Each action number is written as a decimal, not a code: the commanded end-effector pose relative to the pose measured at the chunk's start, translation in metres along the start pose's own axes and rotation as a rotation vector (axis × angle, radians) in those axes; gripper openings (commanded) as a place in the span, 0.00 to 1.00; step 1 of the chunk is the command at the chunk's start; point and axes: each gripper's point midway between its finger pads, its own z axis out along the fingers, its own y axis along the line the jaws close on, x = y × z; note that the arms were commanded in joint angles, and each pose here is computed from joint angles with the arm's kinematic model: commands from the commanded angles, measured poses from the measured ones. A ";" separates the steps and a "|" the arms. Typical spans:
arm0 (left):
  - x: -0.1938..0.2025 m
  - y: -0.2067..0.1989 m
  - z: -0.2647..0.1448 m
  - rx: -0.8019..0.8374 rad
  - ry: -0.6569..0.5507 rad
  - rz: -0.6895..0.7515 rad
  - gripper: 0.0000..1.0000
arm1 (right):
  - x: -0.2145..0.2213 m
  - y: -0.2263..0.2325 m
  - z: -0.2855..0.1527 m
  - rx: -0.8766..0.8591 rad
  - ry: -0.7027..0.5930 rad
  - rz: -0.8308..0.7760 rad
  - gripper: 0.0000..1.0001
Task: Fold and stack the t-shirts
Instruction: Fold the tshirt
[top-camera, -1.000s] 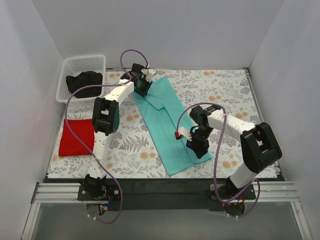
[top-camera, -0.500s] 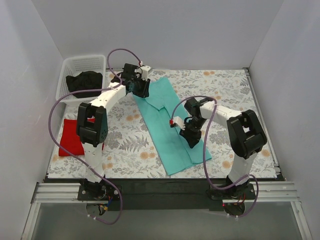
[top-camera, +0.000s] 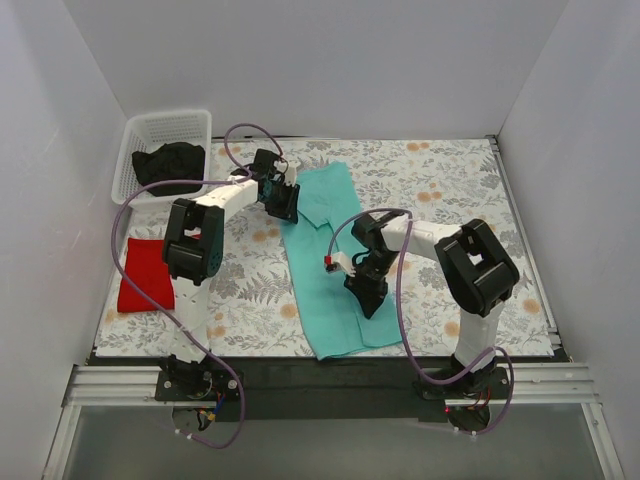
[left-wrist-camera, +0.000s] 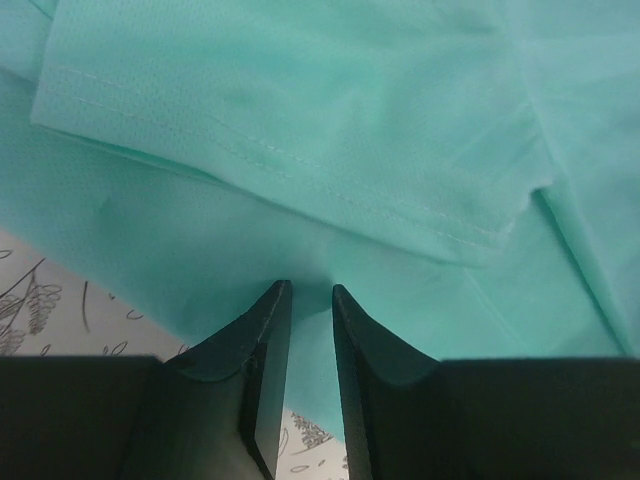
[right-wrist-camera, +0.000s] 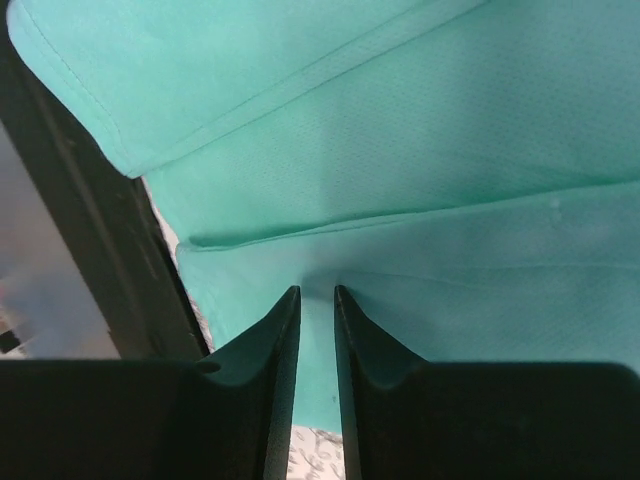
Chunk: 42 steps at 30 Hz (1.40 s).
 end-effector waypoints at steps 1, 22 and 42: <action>0.008 -0.004 0.014 0.040 0.043 -0.027 0.22 | -0.020 0.012 0.016 -0.087 -0.050 0.006 0.30; -0.063 -0.016 -0.041 0.090 -0.140 0.064 0.23 | -0.125 -0.139 -0.167 0.367 -0.396 0.086 0.40; 0.000 0.015 0.018 0.032 0.022 -0.080 0.20 | -0.098 -0.245 -0.126 0.575 -0.267 0.207 0.34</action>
